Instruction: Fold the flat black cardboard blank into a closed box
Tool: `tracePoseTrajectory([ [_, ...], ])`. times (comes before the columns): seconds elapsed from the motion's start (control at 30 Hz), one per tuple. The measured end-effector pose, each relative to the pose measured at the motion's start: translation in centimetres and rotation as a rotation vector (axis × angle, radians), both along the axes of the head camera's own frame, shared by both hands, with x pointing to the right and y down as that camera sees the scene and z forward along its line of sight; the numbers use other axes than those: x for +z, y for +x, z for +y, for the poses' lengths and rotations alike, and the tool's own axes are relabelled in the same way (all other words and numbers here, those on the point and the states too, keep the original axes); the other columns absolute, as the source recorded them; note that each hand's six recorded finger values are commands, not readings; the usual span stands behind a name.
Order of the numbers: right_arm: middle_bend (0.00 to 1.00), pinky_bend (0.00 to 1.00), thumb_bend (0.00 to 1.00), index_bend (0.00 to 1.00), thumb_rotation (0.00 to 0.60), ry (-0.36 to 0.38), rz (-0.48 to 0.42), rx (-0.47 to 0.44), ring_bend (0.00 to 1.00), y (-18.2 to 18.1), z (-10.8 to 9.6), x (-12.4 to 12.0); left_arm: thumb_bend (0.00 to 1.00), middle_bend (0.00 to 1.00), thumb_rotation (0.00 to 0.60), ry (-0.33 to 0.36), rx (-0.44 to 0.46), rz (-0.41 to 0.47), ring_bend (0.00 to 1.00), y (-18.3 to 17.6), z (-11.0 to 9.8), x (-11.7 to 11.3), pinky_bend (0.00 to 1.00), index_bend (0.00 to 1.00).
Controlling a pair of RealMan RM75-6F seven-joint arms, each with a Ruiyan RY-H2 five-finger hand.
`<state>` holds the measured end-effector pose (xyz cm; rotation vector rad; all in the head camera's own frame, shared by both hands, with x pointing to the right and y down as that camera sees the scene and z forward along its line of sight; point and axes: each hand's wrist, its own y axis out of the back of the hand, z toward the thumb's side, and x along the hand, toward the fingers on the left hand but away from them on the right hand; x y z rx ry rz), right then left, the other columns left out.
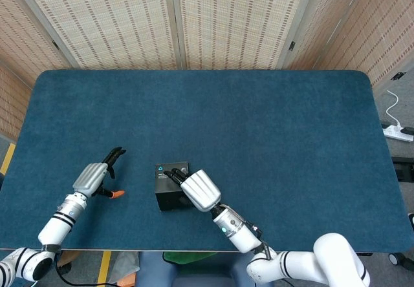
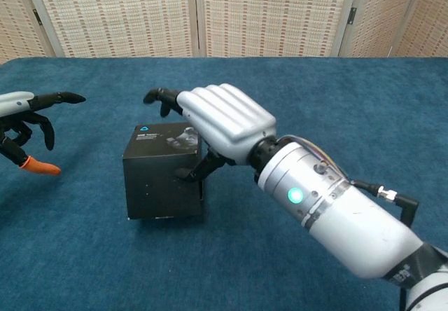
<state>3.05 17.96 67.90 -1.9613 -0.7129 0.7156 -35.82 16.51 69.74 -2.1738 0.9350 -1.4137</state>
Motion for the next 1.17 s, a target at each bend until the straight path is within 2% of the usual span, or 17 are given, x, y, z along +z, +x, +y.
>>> tracePoseTrajectory([
  [0.2, 0.21, 1.00, 0.16, 0.05, 0.600, 0.035, -0.025, 0.040, 0.69, 3.5, -1.5, -2.4, 0.17, 0.03, 0.600, 0.115, 0.000, -0.081, 0.37, -1.4, -0.5, -1.7, 0.61, 0.00],
  [0.23, 0.25, 1.00, 0.17, 0.05, 0.600, 0.046, -0.019, 0.051, 0.66, 4.4, -1.8, -2.8, 0.17, 0.04, 0.600, 0.141, -0.004, -0.105, 0.36, -1.9, -0.6, -2.1, 0.57, 0.00],
  [0.3, 0.32, 0.96, 0.17, 0.06, 0.600, 0.067, 0.002, 0.080, 0.54, 6.7, -2.5, -3.7, 0.18, 0.07, 0.600, 0.179, -0.012, -0.145, 0.32, -2.7, -0.7, -2.7, 0.50, 0.03],
  [0.33, 0.36, 0.86, 0.17, 0.06, 0.600, 0.070, 0.010, 0.094, 0.43, 7.7, -2.8, -4.1, 0.18, 0.09, 0.600, 0.205, -0.018, -0.173, 0.29, -3.2, -0.7, -3.1, 0.46, 0.05],
  [0.4, 0.36, 0.57, 0.17, 0.08, 0.600, 0.060, 0.025, 0.128, 0.25, 10.2, -3.2, -5.1, 0.18, 0.11, 0.600, 0.240, -0.028, -0.217, 0.25, -4.2, -0.5, -3.7, 0.38, 0.07],
  [0.47, 0.33, 0.43, 0.18, 0.09, 0.600, 0.044, 0.048, 0.167, 0.18, 13.1, -3.7, -6.1, 0.17, 0.11, 0.600, 0.271, -0.042, -0.270, 0.21, -5.4, 0.1, -4.4, 0.33, 0.08],
  [0.6, 0.25, 0.34, 0.18, 0.08, 0.600, 0.026, 0.129, 0.259, 0.10, 19.9, -3.9, -7.9, 0.17, 0.11, 0.600, 0.304, -0.070, -0.350, 0.16, -7.5, 1.6, -5.9, 0.27, 0.10],
  [0.7, 0.16, 0.27, 0.19, 0.04, 0.600, 0.000, 0.196, 0.341, 0.03, 25.3, -2.6, -9.0, 0.17, 0.11, 0.600, 0.323, -0.096, -0.382, 0.13, -8.6, 2.8, -7.2, 0.24, 0.11],
  [0.87, 0.11, 0.22, 0.19, 0.00, 0.600, -0.020, 0.226, 0.464, 0.00, 31.4, 0.4, -10.7, 0.18, 0.09, 0.600, 0.350, -0.121, -0.407, 0.10, -9.8, 5.2, -9.4, 0.22, 0.11],
  [1.17, 0.10, 0.18, 0.22, 0.00, 0.600, 0.010, 0.239, 0.593, 0.00, 37.4, 5.4, -13.0, 0.18, 0.08, 0.600, 0.380, -0.114, -0.382, 0.10, -9.5, 8.9, -12.5, 0.20, 0.11],
])
